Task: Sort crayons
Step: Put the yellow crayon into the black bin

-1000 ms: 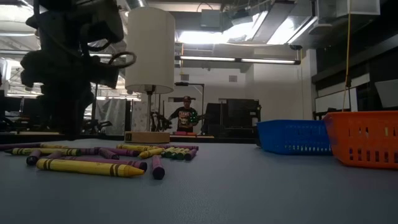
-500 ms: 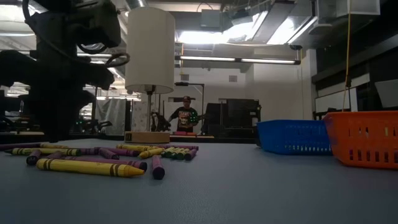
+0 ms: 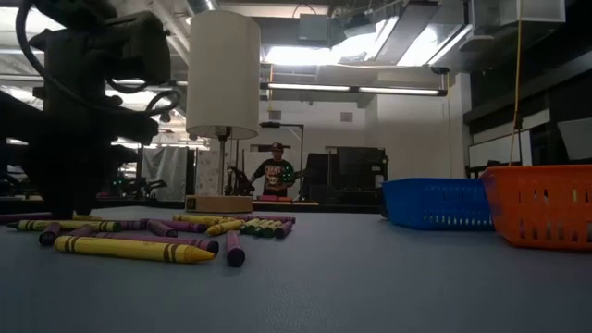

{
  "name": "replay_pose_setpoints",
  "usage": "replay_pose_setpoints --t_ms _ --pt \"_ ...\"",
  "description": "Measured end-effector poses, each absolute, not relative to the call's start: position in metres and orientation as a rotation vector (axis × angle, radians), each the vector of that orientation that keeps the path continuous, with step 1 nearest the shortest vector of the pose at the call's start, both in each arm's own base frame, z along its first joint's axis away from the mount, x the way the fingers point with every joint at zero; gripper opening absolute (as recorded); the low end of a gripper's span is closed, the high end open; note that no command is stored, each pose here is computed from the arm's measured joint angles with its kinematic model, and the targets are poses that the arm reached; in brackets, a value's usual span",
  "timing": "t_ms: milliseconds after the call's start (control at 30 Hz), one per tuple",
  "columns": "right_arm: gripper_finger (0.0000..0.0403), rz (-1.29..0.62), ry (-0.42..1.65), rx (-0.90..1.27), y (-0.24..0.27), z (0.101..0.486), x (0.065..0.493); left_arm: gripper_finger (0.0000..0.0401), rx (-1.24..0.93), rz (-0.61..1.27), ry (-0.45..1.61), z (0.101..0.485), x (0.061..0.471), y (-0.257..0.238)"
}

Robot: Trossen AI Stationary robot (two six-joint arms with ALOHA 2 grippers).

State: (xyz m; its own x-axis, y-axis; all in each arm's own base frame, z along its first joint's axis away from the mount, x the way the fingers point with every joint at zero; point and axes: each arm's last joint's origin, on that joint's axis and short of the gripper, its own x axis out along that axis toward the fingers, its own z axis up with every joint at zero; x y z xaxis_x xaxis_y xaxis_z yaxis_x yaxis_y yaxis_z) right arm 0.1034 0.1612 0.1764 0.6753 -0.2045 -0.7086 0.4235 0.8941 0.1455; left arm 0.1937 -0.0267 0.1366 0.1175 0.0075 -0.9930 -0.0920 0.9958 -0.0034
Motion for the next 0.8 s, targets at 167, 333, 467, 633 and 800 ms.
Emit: replay_pose_setpoints --t_ms 167,333,467,633,800 --pt "0.0134 -0.358 0.752 0.308 0.161 0.176 0.103 0.0136 -0.074 0.071 1.45 0.132 0.191 -0.026" --pt "0.0134 -0.356 0.742 0.298 0.161 0.177 0.104 0.0106 -0.101 0.083 1.433 0.132 0.192 -0.027" --pt "0.0134 -0.341 0.661 0.201 0.16 0.179 0.106 0.0074 -0.135 0.103 1.43 0.132 0.193 -0.027" --pt "0.0134 -0.35 0.636 0.169 0.151 0.188 0.113 0.0041 -0.177 0.119 1.419 0.132 0.194 -0.028" --pt "0.0134 -0.324 0.622 0.092 0.138 0.201 0.124 0.0021 -0.18 0.122 1.404 0.132 0.195 -0.028"
